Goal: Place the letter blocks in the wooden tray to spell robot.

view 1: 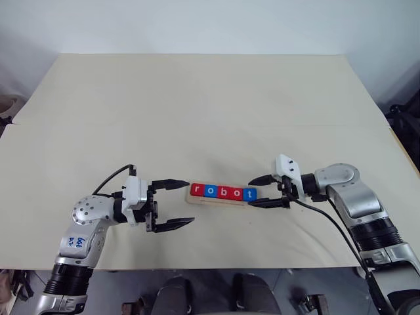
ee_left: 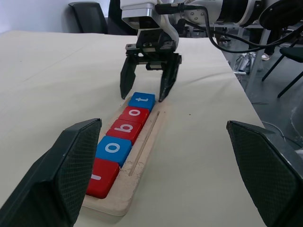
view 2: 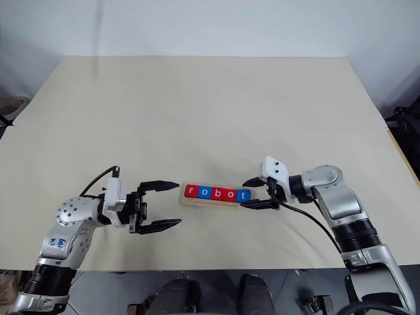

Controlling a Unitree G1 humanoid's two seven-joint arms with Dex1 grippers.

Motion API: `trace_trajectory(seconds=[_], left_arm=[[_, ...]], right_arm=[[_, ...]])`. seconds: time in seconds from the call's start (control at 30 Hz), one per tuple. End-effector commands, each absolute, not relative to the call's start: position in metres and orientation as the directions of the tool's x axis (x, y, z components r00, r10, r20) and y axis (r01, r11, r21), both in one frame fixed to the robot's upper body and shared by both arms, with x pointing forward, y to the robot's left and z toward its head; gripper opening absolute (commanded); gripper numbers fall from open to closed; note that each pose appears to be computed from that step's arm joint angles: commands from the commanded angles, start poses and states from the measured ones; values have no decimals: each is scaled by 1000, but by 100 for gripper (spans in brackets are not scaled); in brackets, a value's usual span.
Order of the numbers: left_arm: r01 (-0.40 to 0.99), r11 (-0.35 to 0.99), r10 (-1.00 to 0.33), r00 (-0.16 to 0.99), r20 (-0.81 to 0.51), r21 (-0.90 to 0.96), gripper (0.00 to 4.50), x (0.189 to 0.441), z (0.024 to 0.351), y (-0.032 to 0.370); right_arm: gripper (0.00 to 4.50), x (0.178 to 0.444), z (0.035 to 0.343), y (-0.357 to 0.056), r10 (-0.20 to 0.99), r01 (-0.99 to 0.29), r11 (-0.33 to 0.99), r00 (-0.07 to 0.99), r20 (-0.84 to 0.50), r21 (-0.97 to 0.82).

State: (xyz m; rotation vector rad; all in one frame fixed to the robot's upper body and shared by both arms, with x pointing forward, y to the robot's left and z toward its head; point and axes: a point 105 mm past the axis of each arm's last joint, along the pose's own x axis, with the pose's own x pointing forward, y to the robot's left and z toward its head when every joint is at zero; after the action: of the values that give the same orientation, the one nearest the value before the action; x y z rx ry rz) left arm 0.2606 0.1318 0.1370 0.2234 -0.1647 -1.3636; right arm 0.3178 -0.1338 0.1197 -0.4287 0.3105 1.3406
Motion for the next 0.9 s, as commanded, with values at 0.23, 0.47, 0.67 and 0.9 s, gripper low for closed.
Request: trace_trajectory(seconds=[0.23,0.47,0.67,0.9], left_arm=[[935,191,-980,199,2,298,450,257,145,132],[936,188,-981,196,4,299,450,258,145,132],[935,189,-980,197,5,301,450,259,146,131],[932,197,-979,205,6,304,450,259,146,132]], right_arm=[[408,315,145,-150,879,-968,198,246,-409,-156],[192,309,136,-158,863,-973,190,230,-449,-131],[7,311,130,-152,862,-972,180,229,-452,-148],[7,314,125,-145,864,-971,176,230,-447,-159]])
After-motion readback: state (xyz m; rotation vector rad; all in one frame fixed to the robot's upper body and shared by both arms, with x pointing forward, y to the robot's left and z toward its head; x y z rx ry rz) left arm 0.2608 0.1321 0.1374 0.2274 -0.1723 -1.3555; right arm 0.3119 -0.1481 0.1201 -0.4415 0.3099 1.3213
